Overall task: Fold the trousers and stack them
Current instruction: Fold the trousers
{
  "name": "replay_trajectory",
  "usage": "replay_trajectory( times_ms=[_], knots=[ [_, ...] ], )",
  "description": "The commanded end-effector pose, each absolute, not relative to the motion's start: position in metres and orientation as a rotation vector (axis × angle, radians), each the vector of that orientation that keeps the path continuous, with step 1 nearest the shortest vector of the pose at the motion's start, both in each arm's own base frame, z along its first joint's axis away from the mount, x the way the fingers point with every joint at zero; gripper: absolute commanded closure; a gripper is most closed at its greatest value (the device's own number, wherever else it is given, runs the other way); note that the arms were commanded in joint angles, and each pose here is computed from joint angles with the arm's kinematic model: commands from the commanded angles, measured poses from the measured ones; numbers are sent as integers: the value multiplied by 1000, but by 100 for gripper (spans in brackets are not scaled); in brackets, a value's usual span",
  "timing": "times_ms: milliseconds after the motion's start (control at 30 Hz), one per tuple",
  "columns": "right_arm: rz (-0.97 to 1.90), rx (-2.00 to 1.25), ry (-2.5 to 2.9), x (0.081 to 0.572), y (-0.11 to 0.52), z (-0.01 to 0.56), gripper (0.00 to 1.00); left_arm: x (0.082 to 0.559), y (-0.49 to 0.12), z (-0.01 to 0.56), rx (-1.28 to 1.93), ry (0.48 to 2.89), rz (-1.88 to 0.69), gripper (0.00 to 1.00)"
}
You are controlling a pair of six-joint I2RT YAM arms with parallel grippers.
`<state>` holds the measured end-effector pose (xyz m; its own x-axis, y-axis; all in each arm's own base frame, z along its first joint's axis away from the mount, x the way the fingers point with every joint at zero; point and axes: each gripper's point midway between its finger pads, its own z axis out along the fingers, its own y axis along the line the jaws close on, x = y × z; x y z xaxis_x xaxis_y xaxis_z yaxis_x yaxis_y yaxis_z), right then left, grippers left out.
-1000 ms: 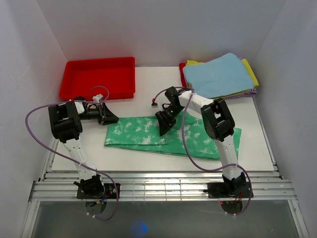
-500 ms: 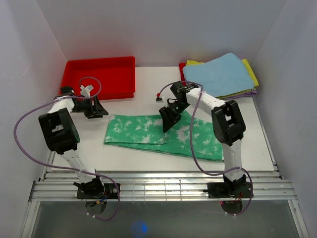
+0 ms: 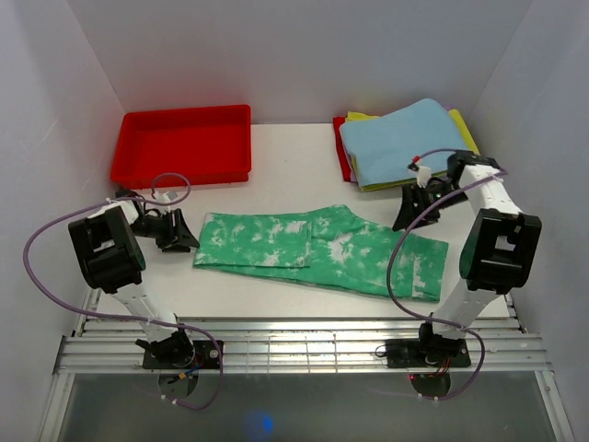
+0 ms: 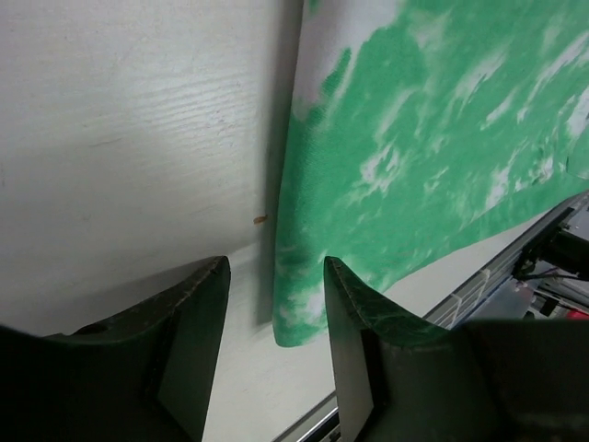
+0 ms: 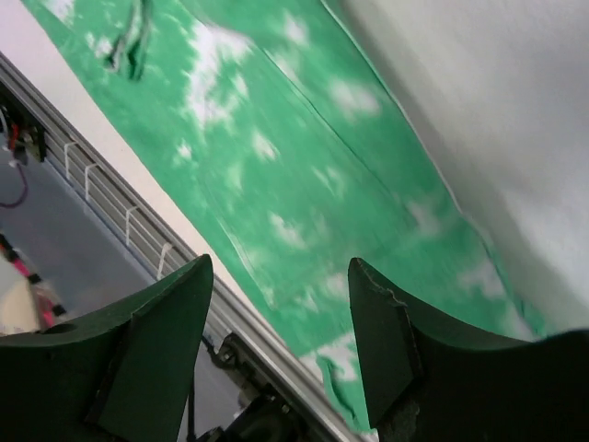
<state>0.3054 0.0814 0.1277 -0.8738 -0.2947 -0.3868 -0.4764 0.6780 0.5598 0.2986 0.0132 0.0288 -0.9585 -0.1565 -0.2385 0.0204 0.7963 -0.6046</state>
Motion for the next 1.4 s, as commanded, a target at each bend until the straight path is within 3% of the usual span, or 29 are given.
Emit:
replay_trajectory(
  times_ms=[0, 233, 433, 567, 1167, 1367],
  knots=[
    [1073, -434, 2729, 259, 41, 121, 34, 309, 12, 15, -82, 2673, -949, 44],
    [985, -165, 2859, 234, -18, 92, 31, 319, 3, 15, -123, 2616, -1061, 68],
    [1012, -106, 2912, 228, -19, 66, 28, 325, -5, 23, -150, 2567, -1150, 67],
    [1058, -81, 2914, 229, -17, 57, 25, 327, -5, 29, -155, 2553, -1152, 100],
    [945, -67, 2949, 236, -28, 45, 19, 343, 45, 89, -269, 2428, -1001, 100],
    [1085, -92, 2889, 250, -3, 36, 25, 337, 46, 97, -278, 2405, -1006, 100]
  ],
)
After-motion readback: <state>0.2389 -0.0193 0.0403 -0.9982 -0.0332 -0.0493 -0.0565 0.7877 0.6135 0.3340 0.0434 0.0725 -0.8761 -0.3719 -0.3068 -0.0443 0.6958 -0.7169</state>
